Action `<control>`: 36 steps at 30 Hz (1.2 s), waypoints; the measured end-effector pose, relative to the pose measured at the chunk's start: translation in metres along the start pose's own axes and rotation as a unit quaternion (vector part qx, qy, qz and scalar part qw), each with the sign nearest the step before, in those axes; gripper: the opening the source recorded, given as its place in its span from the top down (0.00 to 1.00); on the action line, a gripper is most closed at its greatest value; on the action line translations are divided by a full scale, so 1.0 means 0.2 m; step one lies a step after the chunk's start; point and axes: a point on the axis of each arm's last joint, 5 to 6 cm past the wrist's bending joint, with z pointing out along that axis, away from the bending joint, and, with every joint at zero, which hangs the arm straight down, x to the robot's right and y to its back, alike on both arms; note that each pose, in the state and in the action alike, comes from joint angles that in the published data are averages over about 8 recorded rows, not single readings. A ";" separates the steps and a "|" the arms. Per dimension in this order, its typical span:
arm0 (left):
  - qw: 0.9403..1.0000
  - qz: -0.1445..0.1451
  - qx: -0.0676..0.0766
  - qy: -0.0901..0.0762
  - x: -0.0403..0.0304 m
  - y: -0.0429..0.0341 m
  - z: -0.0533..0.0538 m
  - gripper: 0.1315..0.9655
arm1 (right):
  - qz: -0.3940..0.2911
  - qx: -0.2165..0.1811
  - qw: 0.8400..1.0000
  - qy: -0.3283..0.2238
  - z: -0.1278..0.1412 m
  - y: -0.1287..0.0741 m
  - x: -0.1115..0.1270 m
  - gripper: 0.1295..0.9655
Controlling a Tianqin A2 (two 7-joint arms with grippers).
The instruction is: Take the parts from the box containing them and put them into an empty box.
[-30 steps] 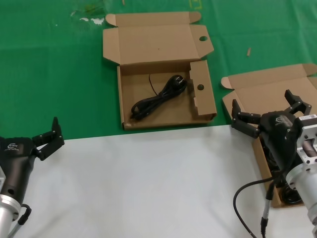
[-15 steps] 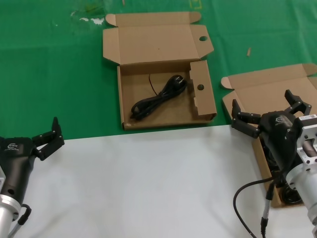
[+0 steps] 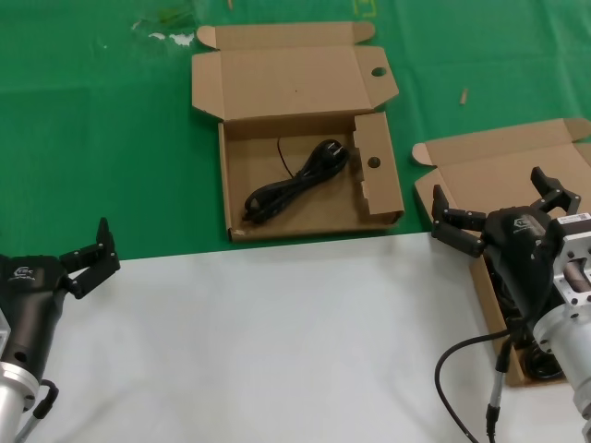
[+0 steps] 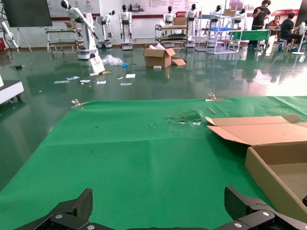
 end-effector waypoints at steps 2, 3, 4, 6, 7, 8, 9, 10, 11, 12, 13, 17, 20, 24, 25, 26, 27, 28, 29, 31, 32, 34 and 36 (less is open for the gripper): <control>1.000 0.000 0.000 0.000 0.000 0.000 0.00 0.00 | 0.000 0.000 1.000 0.000 0.00 0.00 0.00 0.00; 1.000 0.000 0.000 0.000 0.000 0.000 0.00 0.00 | 0.000 0.000 1.000 0.000 0.00 0.00 0.00 0.00; 1.000 0.000 0.000 0.000 0.000 0.000 0.00 0.00 | 0.000 0.000 1.000 0.000 0.00 0.00 0.00 0.00; 1.000 0.000 0.000 0.000 0.000 0.000 0.00 0.00 | 0.000 0.000 1.000 0.000 0.00 0.00 0.00 0.00; 1.000 0.000 0.000 0.000 0.000 0.000 0.00 0.00 | 0.000 0.000 1.000 0.000 0.00 0.00 0.00 0.00; 1.000 0.000 0.000 0.000 0.000 0.000 0.00 0.00 | 0.000 0.000 1.000 0.000 0.00 0.00 0.00 0.00; 1.000 0.000 0.000 0.000 0.000 0.000 0.00 0.00 | 0.000 0.000 1.000 0.000 0.00 0.00 0.00 0.00; 1.000 0.000 0.000 0.000 0.000 0.000 0.00 0.00 | 0.000 0.000 1.000 0.000 0.00 0.00 0.00 0.00; 1.000 0.000 0.000 0.000 0.000 0.000 0.00 0.00 | 0.000 0.000 1.000 0.000 0.00 0.00 0.00 0.00; 1.000 0.000 0.000 0.000 0.000 0.000 0.00 0.00 | 0.000 0.000 1.000 0.000 0.00 0.00 0.00 0.00; 1.000 0.000 0.000 0.000 0.000 0.000 0.00 0.00 | 0.000 0.000 1.000 0.000 0.00 0.00 0.00 0.00; 1.000 0.000 0.000 0.000 0.000 0.000 0.00 0.00 | 0.000 0.000 1.000 0.000 0.00 0.00 0.00 0.00; 1.000 0.000 0.000 0.000 0.000 0.000 0.00 0.00 | 0.000 0.000 1.000 0.000 0.00 0.00 0.00 0.00; 1.000 0.000 0.000 0.000 0.000 0.000 0.00 0.00 | 0.000 0.000 1.000 0.000 0.00 0.00 0.00 0.00; 1.000 0.000 0.000 0.000 0.000 0.000 0.00 0.00 | 0.000 0.000 1.000 0.000 0.00 0.00 0.00 0.00; 1.000 0.000 0.000 0.000 0.000 0.000 0.00 0.00 | 0.000 0.000 1.000 0.000 0.00 0.00 0.00 0.00; 1.000 0.000 0.000 0.000 0.000 0.000 0.00 0.00 | 0.000 0.000 1.000 0.000 0.00 0.00 0.00 0.00; 1.000 0.000 0.000 0.000 0.000 0.000 0.00 0.00 | 0.000 0.000 1.000 0.000 0.00 0.00 0.00 0.00; 1.000 0.000 0.000 0.000 0.000 0.000 0.00 0.00 | 0.000 0.000 1.000 0.000 0.00 0.00 0.00 0.00; 1.000 0.000 0.000 0.000 0.000 0.000 0.00 0.00 | 0.000 0.000 1.000 0.000 0.00 0.00 0.00 0.00; 1.000 0.000 0.000 0.000 0.000 0.000 0.00 0.00 | 0.000 0.000 1.000 0.000 0.00 0.00 0.00 0.00; 1.000 0.000 0.000 0.000 0.000 0.000 0.00 0.00 | 0.000 0.000 1.000 0.000 0.00 0.00 0.00 0.00; 1.000 0.000 0.000 0.000 0.000 0.000 0.00 0.00 | 0.000 0.000 1.000 0.000 0.00 0.00 0.00 0.00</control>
